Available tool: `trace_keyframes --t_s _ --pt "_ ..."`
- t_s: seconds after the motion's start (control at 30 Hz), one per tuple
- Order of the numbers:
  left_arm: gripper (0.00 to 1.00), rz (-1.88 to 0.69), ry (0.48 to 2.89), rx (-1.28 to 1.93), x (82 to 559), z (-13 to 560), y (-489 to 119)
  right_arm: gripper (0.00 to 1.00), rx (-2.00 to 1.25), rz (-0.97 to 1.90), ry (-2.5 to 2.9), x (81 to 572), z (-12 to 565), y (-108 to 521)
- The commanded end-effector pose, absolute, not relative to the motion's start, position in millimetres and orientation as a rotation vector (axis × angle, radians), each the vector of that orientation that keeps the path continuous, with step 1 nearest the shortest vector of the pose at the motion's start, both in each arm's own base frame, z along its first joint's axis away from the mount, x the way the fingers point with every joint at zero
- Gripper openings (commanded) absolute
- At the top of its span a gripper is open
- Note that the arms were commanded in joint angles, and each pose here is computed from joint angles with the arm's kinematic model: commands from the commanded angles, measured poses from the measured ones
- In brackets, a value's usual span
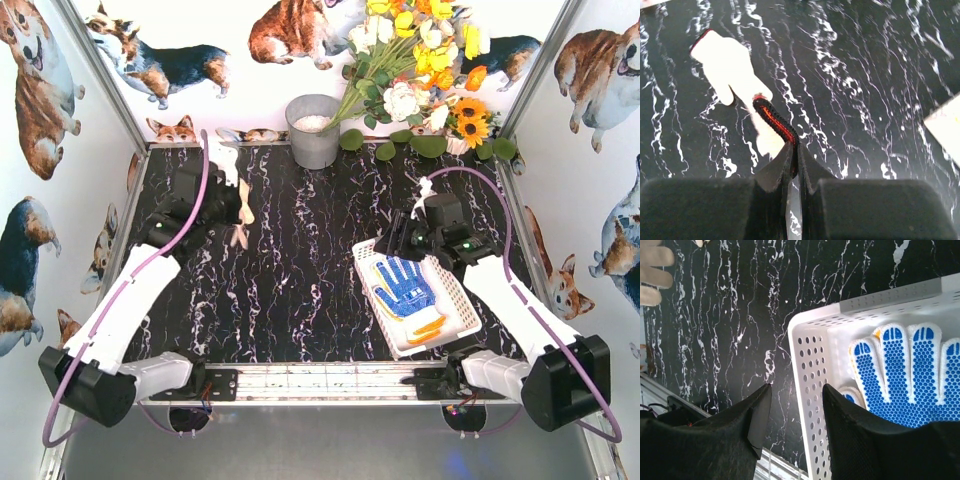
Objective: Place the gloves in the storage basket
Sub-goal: Turn over the glove at the center of the board.
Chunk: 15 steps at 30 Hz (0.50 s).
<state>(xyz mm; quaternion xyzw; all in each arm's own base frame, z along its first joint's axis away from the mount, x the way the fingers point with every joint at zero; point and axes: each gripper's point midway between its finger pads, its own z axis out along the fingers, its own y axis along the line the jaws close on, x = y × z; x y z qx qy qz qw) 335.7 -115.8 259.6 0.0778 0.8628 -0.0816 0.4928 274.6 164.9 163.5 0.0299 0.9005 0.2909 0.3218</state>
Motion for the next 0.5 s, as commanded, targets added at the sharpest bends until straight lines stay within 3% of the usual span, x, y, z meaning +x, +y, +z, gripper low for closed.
trace_keyframes --t_s 0.0,0.23,0.47 --pt "0.00 -0.290 2.160 0.578 301.8 238.5 -141.8 0.47 0.059 0.807 2.233 292.7 193.1 175.3" --pt "0.00 -0.561 2.407 0.954 210.7 134.6 -230.7 0.47 0.076 0.772 2.284 296.2 176.0 173.3" --pt "0.00 -0.805 2.453 1.020 163.9 109.0 -271.4 0.47 0.065 0.775 2.293 296.4 175.2 174.4"
